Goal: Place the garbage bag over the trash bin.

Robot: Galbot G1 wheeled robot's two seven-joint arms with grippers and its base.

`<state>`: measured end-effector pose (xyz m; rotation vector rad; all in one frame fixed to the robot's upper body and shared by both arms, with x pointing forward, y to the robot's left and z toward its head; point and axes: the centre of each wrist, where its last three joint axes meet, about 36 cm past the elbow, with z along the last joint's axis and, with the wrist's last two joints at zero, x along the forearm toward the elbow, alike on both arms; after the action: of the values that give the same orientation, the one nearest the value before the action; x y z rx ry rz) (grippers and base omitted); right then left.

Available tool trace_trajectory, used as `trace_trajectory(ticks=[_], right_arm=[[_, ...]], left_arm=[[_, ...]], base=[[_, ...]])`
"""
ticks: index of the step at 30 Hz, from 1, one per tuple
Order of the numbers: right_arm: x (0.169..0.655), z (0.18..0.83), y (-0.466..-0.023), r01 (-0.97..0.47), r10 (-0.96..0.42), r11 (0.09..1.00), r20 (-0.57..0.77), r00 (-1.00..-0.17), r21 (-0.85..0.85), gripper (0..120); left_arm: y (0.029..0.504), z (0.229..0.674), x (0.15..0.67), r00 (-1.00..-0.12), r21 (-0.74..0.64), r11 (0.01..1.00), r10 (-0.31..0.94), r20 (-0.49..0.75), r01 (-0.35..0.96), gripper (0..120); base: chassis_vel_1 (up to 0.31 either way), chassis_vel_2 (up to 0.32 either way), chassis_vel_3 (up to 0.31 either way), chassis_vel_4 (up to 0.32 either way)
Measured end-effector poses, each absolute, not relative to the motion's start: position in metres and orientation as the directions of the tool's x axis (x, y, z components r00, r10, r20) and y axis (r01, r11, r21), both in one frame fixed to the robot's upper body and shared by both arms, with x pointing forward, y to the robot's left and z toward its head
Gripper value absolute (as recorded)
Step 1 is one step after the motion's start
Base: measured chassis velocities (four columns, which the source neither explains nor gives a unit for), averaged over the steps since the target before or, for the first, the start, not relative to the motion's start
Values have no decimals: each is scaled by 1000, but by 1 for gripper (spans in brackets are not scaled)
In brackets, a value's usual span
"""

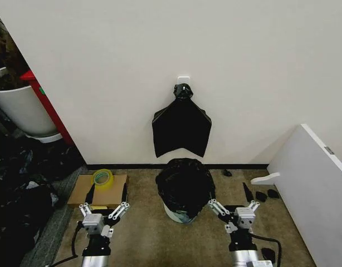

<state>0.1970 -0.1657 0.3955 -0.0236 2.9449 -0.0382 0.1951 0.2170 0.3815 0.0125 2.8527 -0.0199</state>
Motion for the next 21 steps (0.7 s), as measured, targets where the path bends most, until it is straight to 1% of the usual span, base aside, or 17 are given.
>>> trace_trajectory(ticks=[7, 21], right_arm=[[191, 407, -164, -14, -20, 999, -207, -978, -32, 100], [189, 412, -153, -13, -14, 1000, -160, -987, -3, 100]], left_arm=[[219, 377, 194, -965, -9, 1000, 9, -263, 12, 100], [212, 375, 195, -971, 40, 998, 57, -231, 49, 100]], base=[[0, 0, 0, 0], [0, 0, 0, 0]])
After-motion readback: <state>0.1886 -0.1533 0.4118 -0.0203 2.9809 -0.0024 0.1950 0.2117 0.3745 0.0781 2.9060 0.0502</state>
